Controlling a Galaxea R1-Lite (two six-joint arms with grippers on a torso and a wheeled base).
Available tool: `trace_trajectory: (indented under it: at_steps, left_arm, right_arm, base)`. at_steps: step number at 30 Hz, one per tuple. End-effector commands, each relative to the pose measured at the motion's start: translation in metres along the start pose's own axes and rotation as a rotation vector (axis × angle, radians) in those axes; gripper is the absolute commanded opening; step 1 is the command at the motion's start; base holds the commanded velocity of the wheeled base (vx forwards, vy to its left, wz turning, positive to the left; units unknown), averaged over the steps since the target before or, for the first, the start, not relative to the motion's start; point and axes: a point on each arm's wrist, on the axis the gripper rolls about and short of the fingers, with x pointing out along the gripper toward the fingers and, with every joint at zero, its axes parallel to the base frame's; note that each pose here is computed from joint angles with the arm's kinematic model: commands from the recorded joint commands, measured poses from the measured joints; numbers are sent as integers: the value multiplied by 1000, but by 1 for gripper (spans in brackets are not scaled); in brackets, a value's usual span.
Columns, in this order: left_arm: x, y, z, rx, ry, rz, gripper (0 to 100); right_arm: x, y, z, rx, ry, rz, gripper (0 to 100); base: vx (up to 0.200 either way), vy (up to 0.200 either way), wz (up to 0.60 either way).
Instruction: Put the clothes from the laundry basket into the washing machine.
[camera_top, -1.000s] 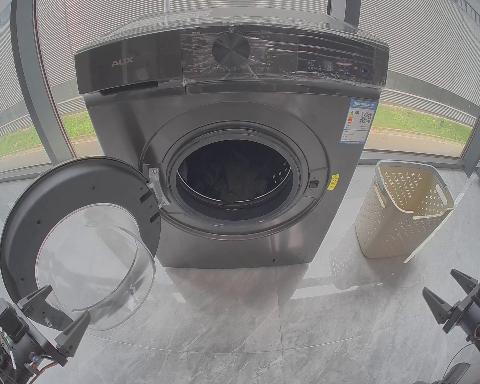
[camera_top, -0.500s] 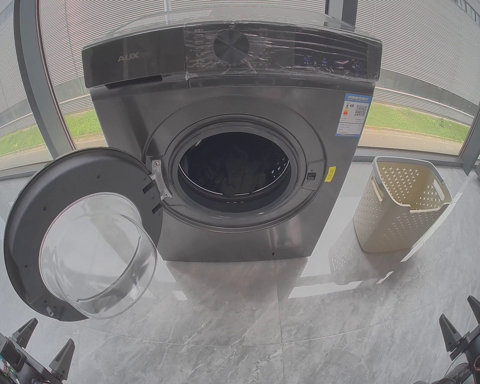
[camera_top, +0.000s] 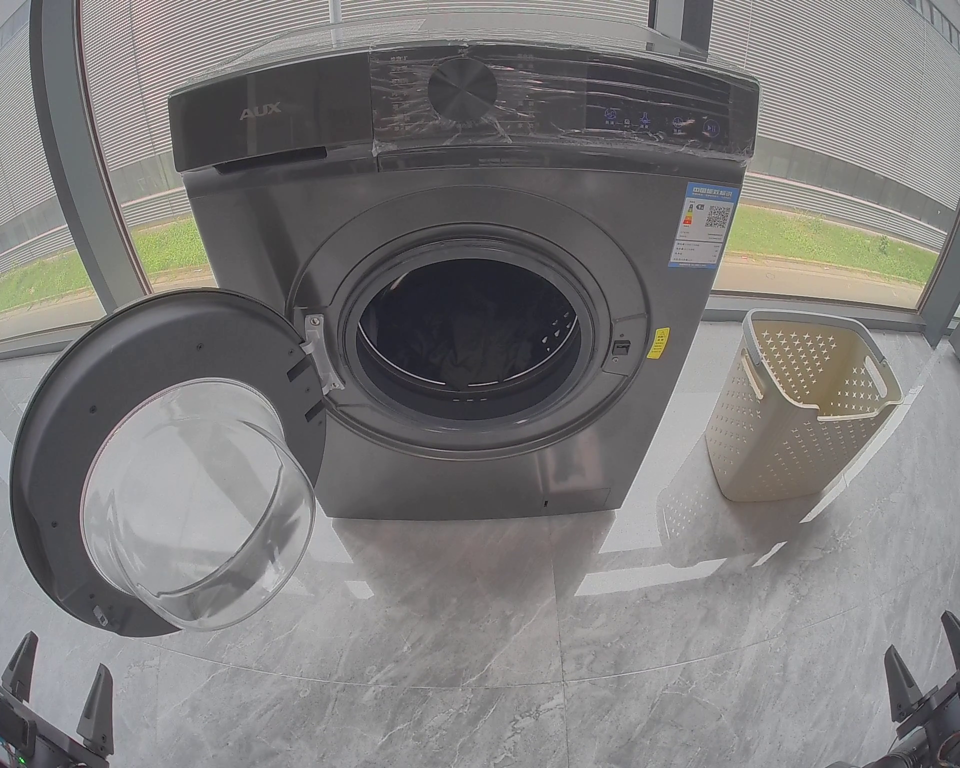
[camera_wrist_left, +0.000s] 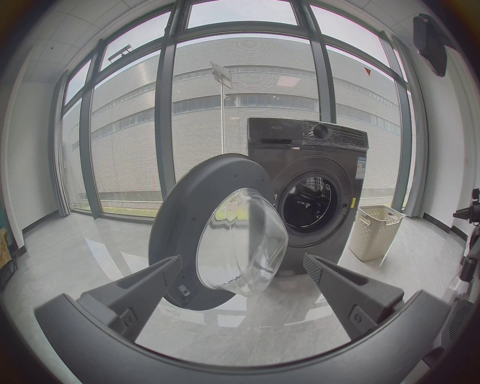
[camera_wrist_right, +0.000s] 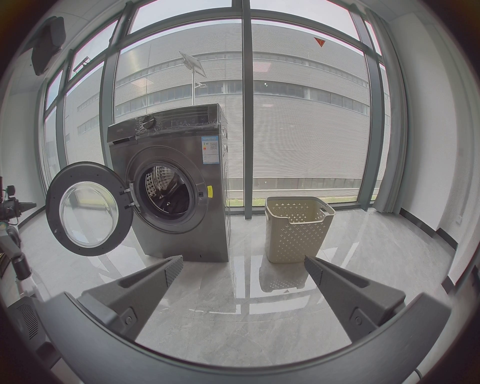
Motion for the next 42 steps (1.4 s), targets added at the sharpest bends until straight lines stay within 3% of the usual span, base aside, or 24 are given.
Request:
trace_trajectory:
  at_steps: [1, 4, 29, 42]
  left_arm:
    - [-3, 0, -8, 3, -10, -22, 100]
    - [-4, -2, -14, 7, 51, -77, 100]
    - [-3, -1, -13, 0, 31, -53, 100]
    - [-3, -1, -13, -3, 31, -56, 100]
  right_arm:
    - [-4, 0, -7, 3, -39, 27, 100]
    - [-4, 0, -7, 5, -41, 25, 100]
    - [-4, 0, -7, -5, -42, 28, 100]
    - [-4, 0, -7, -5, -42, 28, 100]
  base:
    - [0, 0, 0]
    - [0, 0, 0]
    - [-24, 0, 0]
    - [0, 200, 0]
